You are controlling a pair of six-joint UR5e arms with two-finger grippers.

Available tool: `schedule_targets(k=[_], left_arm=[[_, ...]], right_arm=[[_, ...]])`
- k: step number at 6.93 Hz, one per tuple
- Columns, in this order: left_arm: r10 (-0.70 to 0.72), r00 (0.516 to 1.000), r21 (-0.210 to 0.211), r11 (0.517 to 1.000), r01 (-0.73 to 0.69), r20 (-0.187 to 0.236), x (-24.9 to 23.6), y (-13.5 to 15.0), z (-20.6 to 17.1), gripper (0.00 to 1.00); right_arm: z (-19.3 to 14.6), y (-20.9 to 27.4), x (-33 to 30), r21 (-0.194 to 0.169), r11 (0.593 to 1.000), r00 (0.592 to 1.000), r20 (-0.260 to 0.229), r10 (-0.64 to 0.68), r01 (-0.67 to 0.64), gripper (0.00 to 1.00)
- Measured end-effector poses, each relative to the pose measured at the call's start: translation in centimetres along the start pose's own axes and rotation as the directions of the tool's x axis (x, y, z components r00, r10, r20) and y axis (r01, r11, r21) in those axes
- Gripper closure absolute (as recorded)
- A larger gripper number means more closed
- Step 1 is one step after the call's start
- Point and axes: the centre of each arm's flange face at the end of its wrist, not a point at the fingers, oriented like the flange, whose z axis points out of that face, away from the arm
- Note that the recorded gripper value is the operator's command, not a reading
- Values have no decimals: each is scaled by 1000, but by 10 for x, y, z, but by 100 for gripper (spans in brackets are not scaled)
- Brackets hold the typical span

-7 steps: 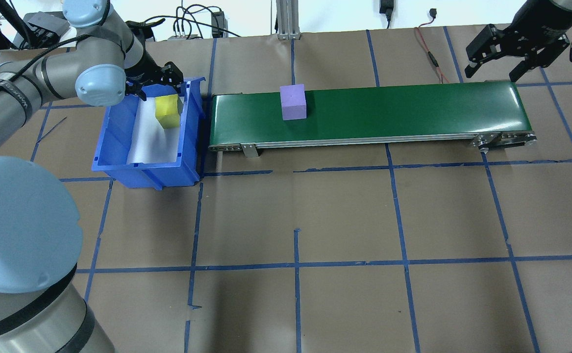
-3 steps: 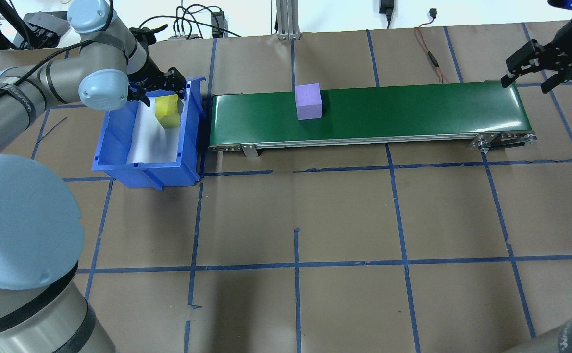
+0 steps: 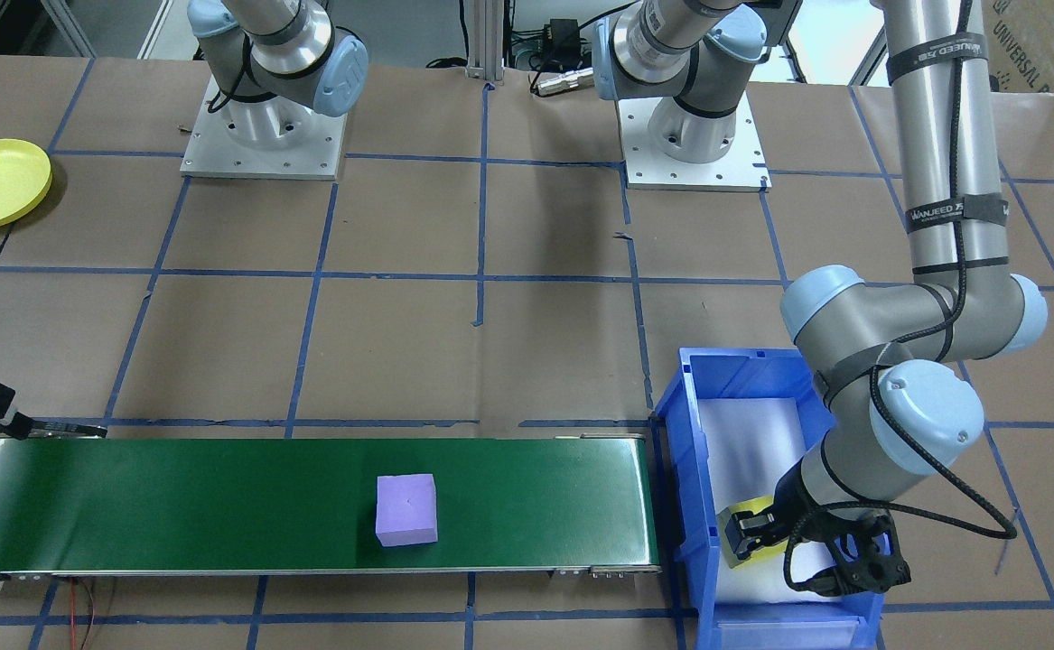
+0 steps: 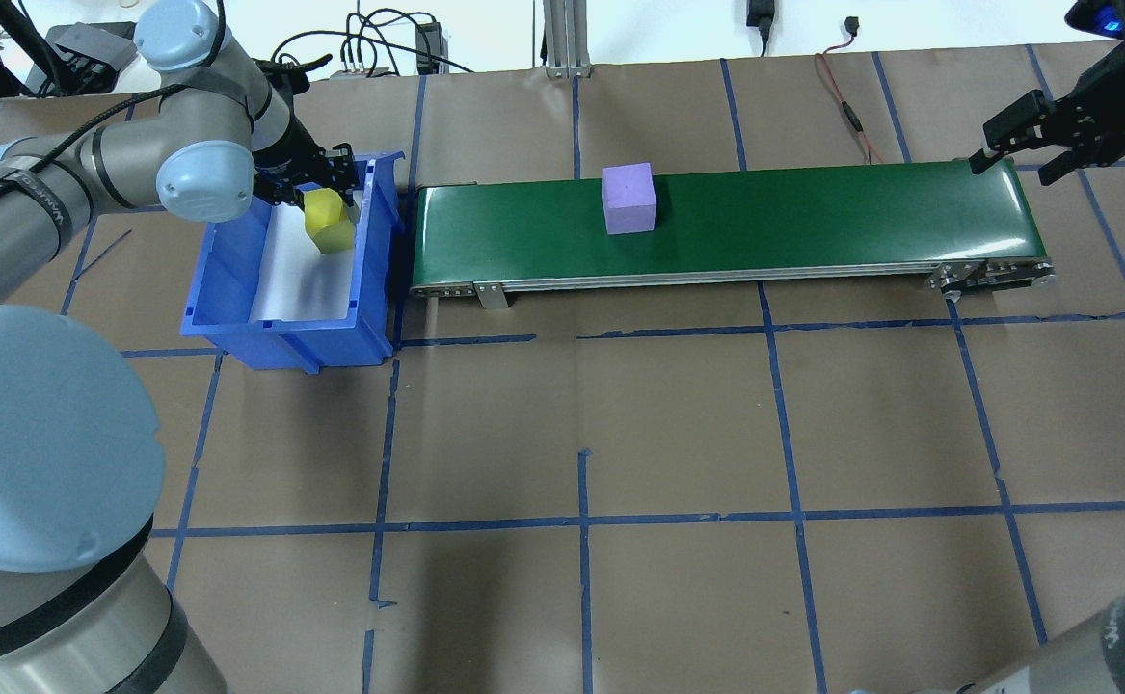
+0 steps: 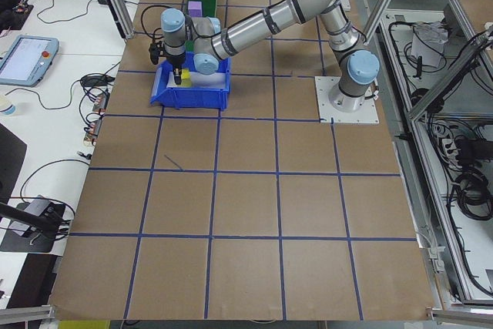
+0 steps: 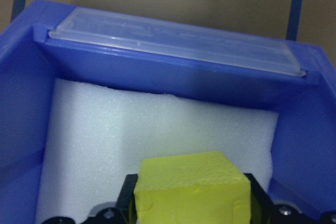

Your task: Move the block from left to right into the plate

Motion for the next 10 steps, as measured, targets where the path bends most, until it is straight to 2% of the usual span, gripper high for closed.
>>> schedule_targets(k=[1,2,4,5,7,8,9,10], left_arm=[[1,1000,4,1000,-1,1,0,0,-3,81],[3,1000,26,1000,-3,2,1,-3,-17,81],[9,1000,86,996,-9,-2,6,-2,-74,81],[14,1000,124,992,-11,-25,12,4,-114,80],[62,993,211,977,-39,-102,40,22,-185,78],[103,987,229,971,-71,-127,71,34,-197,78],[114,982,219,972,-80,-150,104,46,-194,78],[99,981,185,980,-68,-166,127,54,-178,78]], right_arm=[[10,-1,3,5,1000,1000,12,-19,19,0],[16,0,4,3,1000,999,23,-25,25,0],[20,0,2,15,1000,998,49,-27,26,0],[21,0,0,22,999,998,65,-27,26,0],[23,0,-1,28,999,997,76,-28,26,0],[23,0,0,31,999,997,76,-29,27,0],[24,0,0,30,999,997,76,-29,27,0],[25,1,0,30,999,997,77,-28,26,0]])
